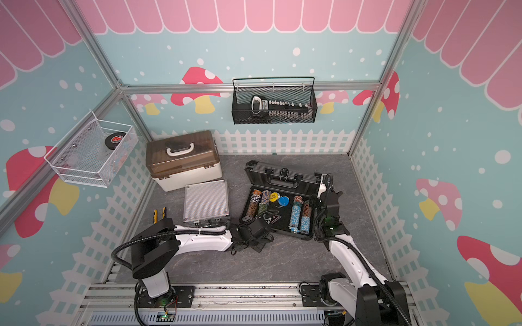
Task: Close the poker set cases
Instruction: Close the lid of the poker set case.
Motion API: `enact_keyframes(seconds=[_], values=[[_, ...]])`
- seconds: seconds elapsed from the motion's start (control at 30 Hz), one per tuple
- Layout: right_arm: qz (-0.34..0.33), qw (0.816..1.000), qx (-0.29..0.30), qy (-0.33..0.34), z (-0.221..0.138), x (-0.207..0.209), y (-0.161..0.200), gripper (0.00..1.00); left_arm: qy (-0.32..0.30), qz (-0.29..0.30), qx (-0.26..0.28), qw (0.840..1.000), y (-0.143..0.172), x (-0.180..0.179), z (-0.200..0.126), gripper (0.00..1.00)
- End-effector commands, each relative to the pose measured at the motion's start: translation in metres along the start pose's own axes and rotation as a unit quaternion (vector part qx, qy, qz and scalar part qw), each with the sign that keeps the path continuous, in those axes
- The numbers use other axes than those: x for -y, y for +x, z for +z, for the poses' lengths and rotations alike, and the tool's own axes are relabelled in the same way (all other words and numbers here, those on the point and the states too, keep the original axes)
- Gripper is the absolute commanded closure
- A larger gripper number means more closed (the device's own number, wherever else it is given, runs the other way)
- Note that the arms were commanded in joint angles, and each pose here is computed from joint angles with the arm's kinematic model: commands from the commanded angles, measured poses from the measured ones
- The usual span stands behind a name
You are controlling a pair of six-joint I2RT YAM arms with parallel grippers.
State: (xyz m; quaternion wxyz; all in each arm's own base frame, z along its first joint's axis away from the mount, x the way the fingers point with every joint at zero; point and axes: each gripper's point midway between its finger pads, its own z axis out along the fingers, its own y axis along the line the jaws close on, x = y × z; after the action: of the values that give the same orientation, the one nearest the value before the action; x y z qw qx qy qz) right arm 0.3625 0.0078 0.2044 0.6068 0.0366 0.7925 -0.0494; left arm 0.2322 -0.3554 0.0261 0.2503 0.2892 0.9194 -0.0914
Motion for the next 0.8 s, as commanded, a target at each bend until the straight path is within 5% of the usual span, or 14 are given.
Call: enact_keyframes(seconds=[0.0, 0.77], values=[[-0.050, 0.994, -0.094, -0.011, -0.005, -0.005, 0.058, 1.00, 0.001, 0.003, 0.023, 1.000, -0.020, 0.005, 0.003, 0.68], [-0.061, 0.994, -0.088, -0.011, -0.007, -0.008, 0.054, 1.00, -0.030, -0.068, 0.102, 0.992, -0.101, -0.037, 0.035, 0.73]])
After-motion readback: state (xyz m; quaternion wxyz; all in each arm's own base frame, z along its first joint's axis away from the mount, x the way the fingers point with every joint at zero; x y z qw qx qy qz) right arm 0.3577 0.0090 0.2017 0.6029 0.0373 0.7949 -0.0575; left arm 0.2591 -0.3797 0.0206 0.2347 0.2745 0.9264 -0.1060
